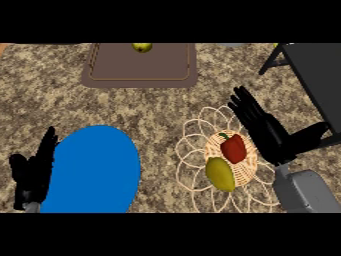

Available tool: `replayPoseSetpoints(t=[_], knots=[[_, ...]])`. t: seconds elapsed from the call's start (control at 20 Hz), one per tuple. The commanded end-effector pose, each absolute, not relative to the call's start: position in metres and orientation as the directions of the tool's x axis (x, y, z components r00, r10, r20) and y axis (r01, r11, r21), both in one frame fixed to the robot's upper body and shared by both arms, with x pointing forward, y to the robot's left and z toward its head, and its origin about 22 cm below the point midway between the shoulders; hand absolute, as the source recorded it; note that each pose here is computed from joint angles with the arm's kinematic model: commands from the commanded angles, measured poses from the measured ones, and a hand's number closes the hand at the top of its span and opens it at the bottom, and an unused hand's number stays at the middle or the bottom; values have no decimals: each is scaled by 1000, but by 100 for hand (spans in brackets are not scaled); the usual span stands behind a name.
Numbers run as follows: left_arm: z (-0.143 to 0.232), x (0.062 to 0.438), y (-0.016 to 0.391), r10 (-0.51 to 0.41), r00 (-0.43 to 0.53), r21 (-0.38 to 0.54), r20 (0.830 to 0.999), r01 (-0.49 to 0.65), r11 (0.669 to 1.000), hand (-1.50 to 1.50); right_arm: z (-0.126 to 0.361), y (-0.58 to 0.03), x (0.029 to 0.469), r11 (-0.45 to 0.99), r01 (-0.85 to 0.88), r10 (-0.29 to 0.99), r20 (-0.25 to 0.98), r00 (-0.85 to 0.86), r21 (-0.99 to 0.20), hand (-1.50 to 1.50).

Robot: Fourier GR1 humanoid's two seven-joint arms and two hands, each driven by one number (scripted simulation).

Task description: Pick the bell pepper from the placemat and place it in the tiered shelf

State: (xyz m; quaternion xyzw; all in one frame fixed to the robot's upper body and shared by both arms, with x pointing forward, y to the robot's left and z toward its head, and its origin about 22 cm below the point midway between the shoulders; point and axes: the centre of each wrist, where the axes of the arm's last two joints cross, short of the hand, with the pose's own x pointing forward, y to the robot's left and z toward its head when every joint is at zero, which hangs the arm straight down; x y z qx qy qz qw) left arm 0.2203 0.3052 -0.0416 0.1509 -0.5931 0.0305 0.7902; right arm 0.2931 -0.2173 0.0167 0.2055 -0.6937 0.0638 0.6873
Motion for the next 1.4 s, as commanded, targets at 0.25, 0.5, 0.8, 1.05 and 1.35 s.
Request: replayPoseSetpoints(t=[0.25,0.5,0.8,1.05,1.35], knots=[[-3,240,342,-246,196,280,949,-167,946,0,66,-163,321,954,-129,207,905,-370,-271,150],[-11,231,338,-187,248,226,950,-138,964,0,8,-212,303,790,370,576,799,-174,-489,-150],[-2,237,344,-175,245,213,953,-137,967,0,-19,-99,250,789,340,581,802,-138,-512,-150],[-3,232,357,-181,268,227,946,-151,962,0,-41,-134,259,552,336,793,605,72,-763,-150],[-1,228,353,-186,260,226,948,-137,964,0,-16,-120,273,344,135,888,369,276,-929,-150]])
